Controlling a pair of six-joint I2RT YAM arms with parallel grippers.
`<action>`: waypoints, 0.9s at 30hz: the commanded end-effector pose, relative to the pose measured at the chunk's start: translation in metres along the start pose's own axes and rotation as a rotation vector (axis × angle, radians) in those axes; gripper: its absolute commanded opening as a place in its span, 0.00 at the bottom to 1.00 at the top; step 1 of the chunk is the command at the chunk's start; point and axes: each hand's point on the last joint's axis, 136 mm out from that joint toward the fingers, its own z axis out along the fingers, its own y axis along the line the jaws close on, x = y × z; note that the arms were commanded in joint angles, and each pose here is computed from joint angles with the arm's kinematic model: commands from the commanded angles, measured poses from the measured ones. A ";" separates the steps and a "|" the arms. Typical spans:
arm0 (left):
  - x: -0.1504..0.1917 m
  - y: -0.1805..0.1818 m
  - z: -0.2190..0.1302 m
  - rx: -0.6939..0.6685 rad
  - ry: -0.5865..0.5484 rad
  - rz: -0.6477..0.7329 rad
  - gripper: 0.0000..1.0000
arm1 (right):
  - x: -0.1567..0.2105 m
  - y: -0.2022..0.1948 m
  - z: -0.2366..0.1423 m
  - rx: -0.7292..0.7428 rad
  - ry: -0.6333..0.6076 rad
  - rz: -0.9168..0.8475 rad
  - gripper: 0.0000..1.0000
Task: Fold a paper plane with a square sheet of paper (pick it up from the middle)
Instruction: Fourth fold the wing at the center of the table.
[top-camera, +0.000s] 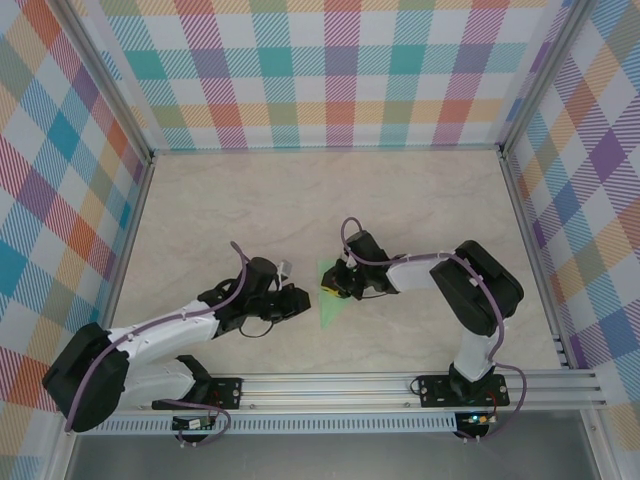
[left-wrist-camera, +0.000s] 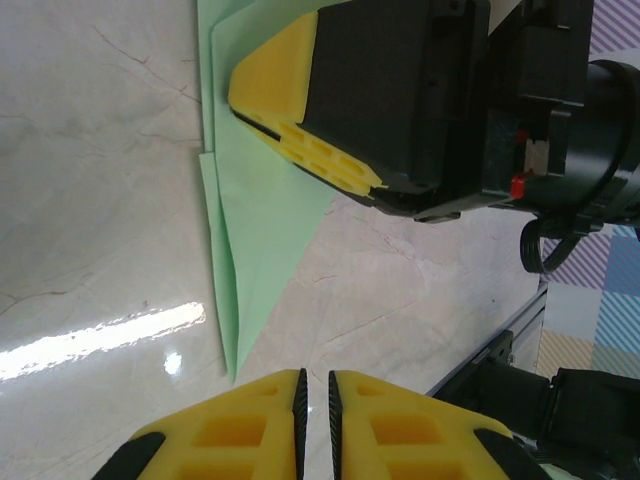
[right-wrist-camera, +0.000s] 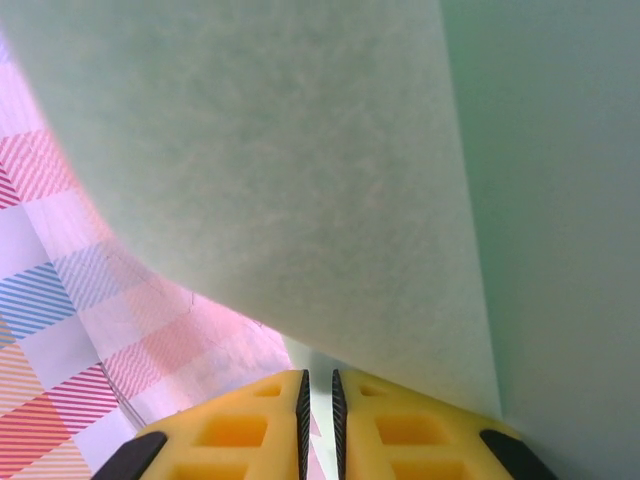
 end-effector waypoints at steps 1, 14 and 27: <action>-0.008 -0.017 0.007 0.078 -0.002 -0.009 0.16 | 0.024 -0.048 0.004 0.161 0.055 0.115 0.17; -0.006 -0.016 0.053 0.020 0.066 -0.004 0.00 | 0.023 -0.049 0.005 0.190 0.063 0.106 0.17; -0.006 -0.002 0.070 -0.049 0.054 0.000 0.00 | 0.023 -0.051 0.005 0.201 0.065 0.100 0.17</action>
